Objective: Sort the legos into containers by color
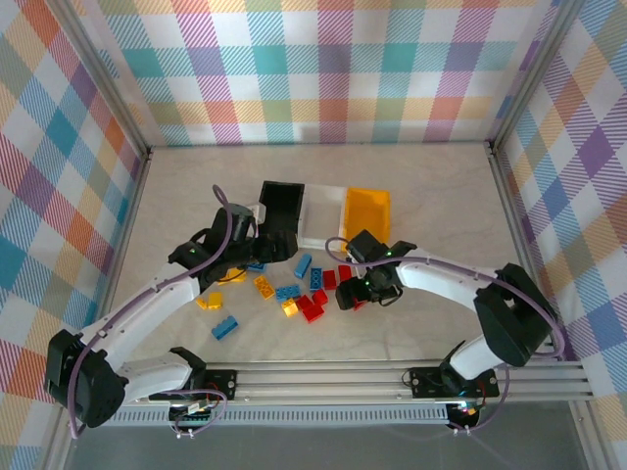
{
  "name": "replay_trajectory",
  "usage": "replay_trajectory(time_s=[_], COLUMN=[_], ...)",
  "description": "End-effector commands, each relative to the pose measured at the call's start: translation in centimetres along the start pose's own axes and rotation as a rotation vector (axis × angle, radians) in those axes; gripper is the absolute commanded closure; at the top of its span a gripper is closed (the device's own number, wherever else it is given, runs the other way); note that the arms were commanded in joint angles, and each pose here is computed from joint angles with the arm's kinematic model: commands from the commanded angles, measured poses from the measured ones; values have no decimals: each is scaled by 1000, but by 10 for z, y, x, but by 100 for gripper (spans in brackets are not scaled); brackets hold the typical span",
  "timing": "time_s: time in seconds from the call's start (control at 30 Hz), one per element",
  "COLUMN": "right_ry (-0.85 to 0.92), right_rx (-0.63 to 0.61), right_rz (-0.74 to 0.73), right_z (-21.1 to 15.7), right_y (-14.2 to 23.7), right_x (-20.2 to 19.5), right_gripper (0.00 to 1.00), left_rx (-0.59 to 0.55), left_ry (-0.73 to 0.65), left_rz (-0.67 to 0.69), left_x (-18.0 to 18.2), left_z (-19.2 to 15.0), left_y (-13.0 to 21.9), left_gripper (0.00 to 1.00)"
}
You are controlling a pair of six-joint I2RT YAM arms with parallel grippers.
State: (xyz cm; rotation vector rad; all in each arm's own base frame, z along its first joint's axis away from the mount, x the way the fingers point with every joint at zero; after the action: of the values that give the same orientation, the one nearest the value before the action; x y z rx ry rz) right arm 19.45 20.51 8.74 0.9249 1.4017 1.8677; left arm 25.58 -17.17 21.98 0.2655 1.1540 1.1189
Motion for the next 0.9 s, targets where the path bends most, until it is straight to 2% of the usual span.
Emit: replay_trajectory(time_s=[0.0, 0.43, 0.87], right_ry=[29, 27, 35], right_rx=[22, 56, 41], right_rz=[-23, -40, -65], right_z=[3, 6, 9], right_y=[-9, -23, -19], right_x=[-1, -4, -6], right_gripper=[13, 25, 47], left_rx=[6, 3, 5], left_ry=[-16, -27, -21], left_rz=[16, 29, 32], left_x=[2, 4, 6], left_z=[-2, -1, -2], left_y=[-3, -5, -7], left_gripper=[0, 0, 0])
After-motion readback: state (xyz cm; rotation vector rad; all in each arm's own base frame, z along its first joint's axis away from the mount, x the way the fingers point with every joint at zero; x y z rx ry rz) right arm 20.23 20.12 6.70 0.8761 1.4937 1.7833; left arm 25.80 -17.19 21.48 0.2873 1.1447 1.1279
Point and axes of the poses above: each hand's point on the last joint's axis, 136 mm out from that joint toward the fingers, its own y axis back along the fingers, its own x axis along the line the jaws close on, z = x × y, the point moved 5 cm from there along y, back along the fingers, and after that the axes turned 13 degrees about y, right-handed, at the moved point
